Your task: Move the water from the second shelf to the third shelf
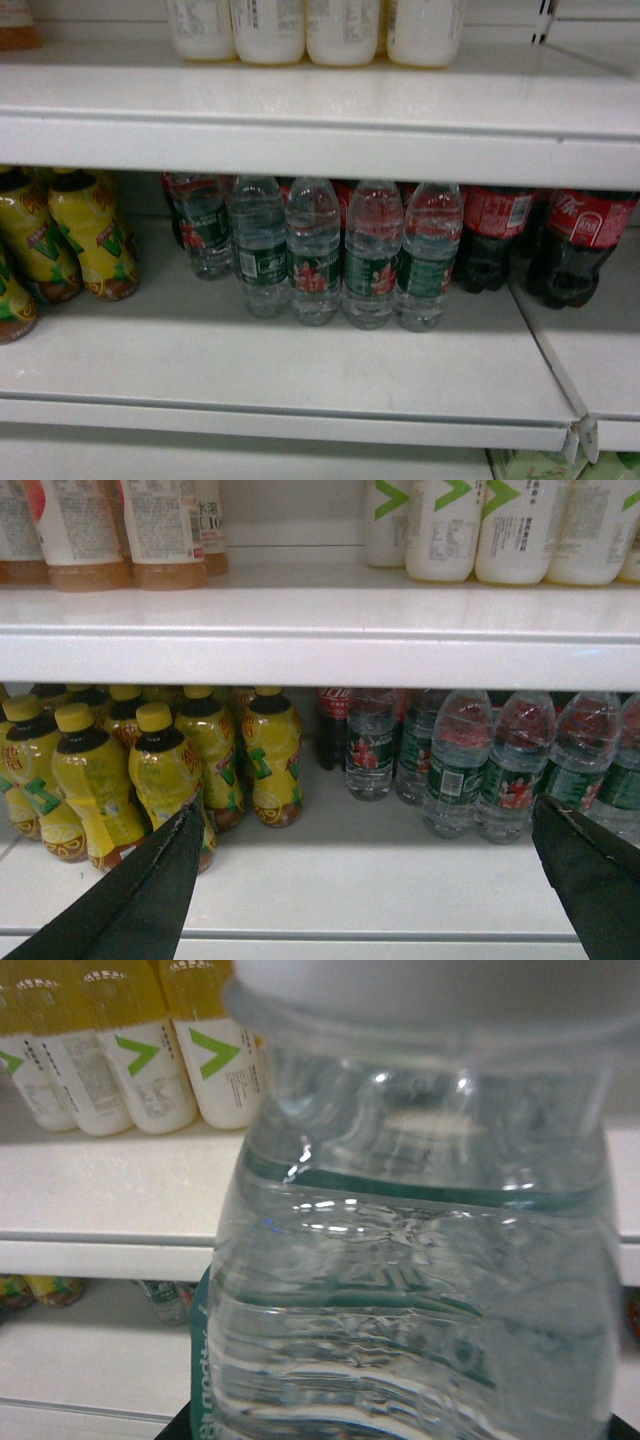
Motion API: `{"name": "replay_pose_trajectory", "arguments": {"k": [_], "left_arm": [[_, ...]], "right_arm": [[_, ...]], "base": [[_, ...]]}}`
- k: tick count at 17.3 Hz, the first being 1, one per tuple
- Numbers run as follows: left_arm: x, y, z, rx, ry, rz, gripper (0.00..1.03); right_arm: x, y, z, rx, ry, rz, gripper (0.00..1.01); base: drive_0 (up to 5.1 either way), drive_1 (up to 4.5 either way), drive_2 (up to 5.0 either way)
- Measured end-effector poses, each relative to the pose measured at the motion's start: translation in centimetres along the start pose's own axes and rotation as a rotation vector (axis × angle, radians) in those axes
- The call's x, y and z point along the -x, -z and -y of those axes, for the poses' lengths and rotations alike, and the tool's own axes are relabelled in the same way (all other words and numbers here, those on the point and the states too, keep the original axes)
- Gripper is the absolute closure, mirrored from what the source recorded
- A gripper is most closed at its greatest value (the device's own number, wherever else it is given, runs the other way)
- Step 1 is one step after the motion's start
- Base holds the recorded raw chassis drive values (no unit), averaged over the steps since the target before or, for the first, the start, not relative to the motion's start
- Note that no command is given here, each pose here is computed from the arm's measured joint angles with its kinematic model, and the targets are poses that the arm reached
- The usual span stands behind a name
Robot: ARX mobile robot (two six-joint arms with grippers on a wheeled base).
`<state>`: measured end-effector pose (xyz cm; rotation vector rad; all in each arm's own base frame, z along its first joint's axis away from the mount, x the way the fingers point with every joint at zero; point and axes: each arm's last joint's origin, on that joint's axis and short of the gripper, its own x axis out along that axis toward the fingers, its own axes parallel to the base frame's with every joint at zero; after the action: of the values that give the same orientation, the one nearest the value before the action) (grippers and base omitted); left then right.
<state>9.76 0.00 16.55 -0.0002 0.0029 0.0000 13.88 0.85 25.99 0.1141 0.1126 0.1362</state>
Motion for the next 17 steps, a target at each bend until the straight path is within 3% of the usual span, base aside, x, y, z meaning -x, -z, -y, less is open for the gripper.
{"name": "replay_pose_trajectory", "arguments": {"k": [17], "left_arm": [[0.00,-0.02,0.00,0.000,0.000,0.001,0.05]], "right_arm": [[0.05,-0.24,-0.04,0.000,-0.001,0.008,0.59]], "base": [[0.0,0.00,0.0]]}}
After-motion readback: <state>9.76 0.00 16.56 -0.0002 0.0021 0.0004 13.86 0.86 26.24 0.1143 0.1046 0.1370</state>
